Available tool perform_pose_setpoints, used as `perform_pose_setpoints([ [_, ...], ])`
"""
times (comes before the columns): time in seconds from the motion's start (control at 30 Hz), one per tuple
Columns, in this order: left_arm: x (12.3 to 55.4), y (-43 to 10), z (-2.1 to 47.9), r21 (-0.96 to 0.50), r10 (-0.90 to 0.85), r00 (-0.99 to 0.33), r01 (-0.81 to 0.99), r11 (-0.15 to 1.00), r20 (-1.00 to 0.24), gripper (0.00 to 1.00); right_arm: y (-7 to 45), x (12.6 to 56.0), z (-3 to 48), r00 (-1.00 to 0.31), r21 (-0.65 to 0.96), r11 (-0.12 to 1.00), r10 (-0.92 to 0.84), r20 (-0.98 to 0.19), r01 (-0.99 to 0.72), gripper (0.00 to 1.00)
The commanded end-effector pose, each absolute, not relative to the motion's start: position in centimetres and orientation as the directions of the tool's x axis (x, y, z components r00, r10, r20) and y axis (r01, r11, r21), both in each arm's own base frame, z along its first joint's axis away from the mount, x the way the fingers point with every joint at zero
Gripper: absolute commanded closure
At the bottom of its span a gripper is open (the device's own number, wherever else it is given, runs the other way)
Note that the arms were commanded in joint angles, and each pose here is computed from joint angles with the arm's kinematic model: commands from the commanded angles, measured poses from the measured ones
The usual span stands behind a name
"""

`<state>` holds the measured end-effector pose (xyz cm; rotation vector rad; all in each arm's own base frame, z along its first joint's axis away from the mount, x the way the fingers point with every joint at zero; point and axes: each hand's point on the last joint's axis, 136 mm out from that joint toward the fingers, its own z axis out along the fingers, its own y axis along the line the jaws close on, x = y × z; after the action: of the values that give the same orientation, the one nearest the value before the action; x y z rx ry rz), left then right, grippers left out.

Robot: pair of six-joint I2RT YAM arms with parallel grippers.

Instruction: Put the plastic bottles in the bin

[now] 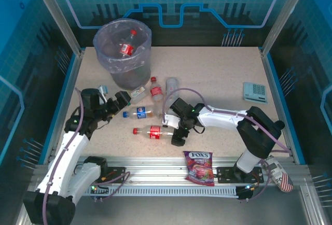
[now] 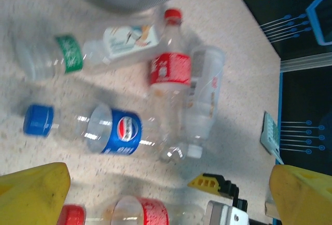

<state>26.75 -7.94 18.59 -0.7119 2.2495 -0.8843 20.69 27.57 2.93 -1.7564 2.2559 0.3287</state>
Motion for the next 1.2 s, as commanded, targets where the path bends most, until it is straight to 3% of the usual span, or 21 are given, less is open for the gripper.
perform_pose_setpoints([
  [0.0, 25.8, -8.6, 17.0, -0.783, -0.721, -0.653, -0.315, 0.537, -0.232, 0.01, 28.6, 21.3, 2.6, -0.179, -0.023, 0.197, -0.928, -0.326, -0.98, 0.0],
  [0.23, 24.3, -8.6, 12.4, -0.812, -0.796, -0.599, -0.418, 0.407, -0.091, 0.01, 28.8, 20.7, 1.5, -0.157, 0.008, 0.161, -0.948, -0.278, -0.987, 0.02],
  [0.3, 24.0, -8.3, 12.1, -0.803, -0.801, -0.59, -0.427, 0.416, -0.101, 0.01, 29.0, 20.4, 1.4, -0.159, 0.029, 0.157, -0.951, -0.266, -0.987, 0.06],
  [0.4, 23.8, -8.2, 12.2, -0.795, -0.797, -0.593, -0.426, 0.431, -0.115, 0.01, 29.1, 19.9, 1.0, -0.148, 0.042, 0.142, -0.958, -0.245, -0.989, 0.22],
  [0.47, 23.8, -8.1, 12.3, -0.79, -0.794, -0.595, -0.425, 0.442, -0.124, 0.01, 29.2, 19.6, 1.0, -0.139, 0.042, 0.133, -0.96, -0.244, -0.99, 0.23],
  [0.63, 23.9, -7.9, 12.8, -0.787, -0.793, -0.593, -0.419, 0.452, -0.14, 0.01, 29.2, 19.3, 2.0, -0.13, 0.033, 0.125, -0.959, -0.252, -0.992, 0.4],
  [0.9, 24.1, -6.9, 15.0, -0.759, -0.775, -0.588, -0.389, 0.521, -0.231, 0.01, 29.1, 19.0, 4.5, -0.133, 0.037, 0.127, -0.949, -0.284, -0.991, 0.46],
  [0.93, 24.1, -6.6, 15.6, -0.751, -0.77, -0.586, -0.383, 0.538, -0.253, 0.01, 29.2, 19.0, 5.0, -0.134, 0.036, 0.13, -0.944, -0.3, -0.991, 0.52],
  [1.07, 24.6, -6.4, 19.3, -0.749, -0.73, -0.589, -0.296, 0.593, -0.345, 0.01, 29.2, 19.7, 7.7, -0.184, 0.02, 0.19, -0.91, -0.372, -0.982, 0.52],
  [1.17, 25.0, -7.0, 21.3, -0.758, -0.699, -0.605, -0.227, 0.612, -0.383, 0.01, 29.0, 21.4, 10.1, -0.289, 0.015, 0.316, -0.845, -0.45, -0.948, 0.52],
])
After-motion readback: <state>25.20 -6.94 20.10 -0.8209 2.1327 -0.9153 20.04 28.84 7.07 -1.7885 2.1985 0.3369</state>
